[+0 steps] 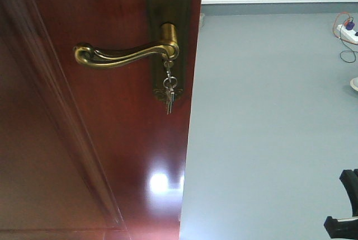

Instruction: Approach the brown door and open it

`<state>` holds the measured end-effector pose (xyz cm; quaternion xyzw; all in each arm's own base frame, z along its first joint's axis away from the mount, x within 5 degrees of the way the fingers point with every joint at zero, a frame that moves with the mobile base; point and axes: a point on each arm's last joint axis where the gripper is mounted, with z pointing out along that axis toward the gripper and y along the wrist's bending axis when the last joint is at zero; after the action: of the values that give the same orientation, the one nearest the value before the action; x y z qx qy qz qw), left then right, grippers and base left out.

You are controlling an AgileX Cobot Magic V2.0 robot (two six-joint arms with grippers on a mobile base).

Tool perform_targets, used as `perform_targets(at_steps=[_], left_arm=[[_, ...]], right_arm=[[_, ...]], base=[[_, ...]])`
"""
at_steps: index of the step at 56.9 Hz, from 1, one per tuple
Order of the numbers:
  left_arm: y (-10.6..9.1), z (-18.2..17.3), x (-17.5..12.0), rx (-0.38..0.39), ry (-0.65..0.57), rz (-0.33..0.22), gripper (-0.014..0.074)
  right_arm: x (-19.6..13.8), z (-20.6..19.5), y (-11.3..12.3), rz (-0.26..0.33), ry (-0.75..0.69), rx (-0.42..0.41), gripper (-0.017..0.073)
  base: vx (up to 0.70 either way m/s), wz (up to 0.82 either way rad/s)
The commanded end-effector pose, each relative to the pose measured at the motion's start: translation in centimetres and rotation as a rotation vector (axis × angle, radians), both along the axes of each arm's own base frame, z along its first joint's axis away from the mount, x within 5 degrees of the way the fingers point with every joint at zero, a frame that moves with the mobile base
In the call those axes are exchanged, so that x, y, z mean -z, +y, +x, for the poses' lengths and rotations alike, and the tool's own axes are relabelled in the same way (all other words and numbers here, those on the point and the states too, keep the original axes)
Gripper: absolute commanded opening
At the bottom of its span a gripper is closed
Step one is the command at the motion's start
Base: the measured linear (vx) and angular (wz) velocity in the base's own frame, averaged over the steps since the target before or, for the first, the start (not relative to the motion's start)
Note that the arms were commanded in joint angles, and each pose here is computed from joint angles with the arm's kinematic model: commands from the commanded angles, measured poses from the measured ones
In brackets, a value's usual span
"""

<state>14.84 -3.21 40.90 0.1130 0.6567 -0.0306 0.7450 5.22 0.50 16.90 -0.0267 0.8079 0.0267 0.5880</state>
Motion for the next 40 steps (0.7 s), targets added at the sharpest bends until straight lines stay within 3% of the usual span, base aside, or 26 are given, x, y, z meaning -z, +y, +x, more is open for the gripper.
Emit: perform_targets(at_steps=[1, 4, 12, 27, 40], left_arm=[[0.1, -0.3, -0.7, 0.000, -0.042, -0.016, -0.0006], [0.5, -0.8, 0.0, -0.022, -0.030, -0.017, -0.0006], [2.1, -2.9, 4.5, -0.107, 0.039, -0.106, -0.0006], [3.4, -6.8, 11.9, -0.224, 0.041, -0.119, -0.0006], [3.6, -8.2, 16.7, -0.259, 0.066, -0.116, -0.0006]], right_arm=[[-0.6, 0.2, 0.0, -0.005, -0.079, 0.002, 0.0000], [-0.6, 0.2, 0.0, -0.005, -0.079, 0.002, 0.0000], [-0.6, 0.2, 0.0, -0.005, -0.079, 0.002, 0.0000], [-0.6, 0.2, 0.0, -0.004, -0.078, 0.002, 0.0000], [-0.6, 0.2, 0.0, -0.004, -0.078, 0.002, 0.0000]], base=[[0.00, 0.00], [0.00, 0.00], [0.00, 0.00], [0.00, 0.00], [0.00, 0.00]])
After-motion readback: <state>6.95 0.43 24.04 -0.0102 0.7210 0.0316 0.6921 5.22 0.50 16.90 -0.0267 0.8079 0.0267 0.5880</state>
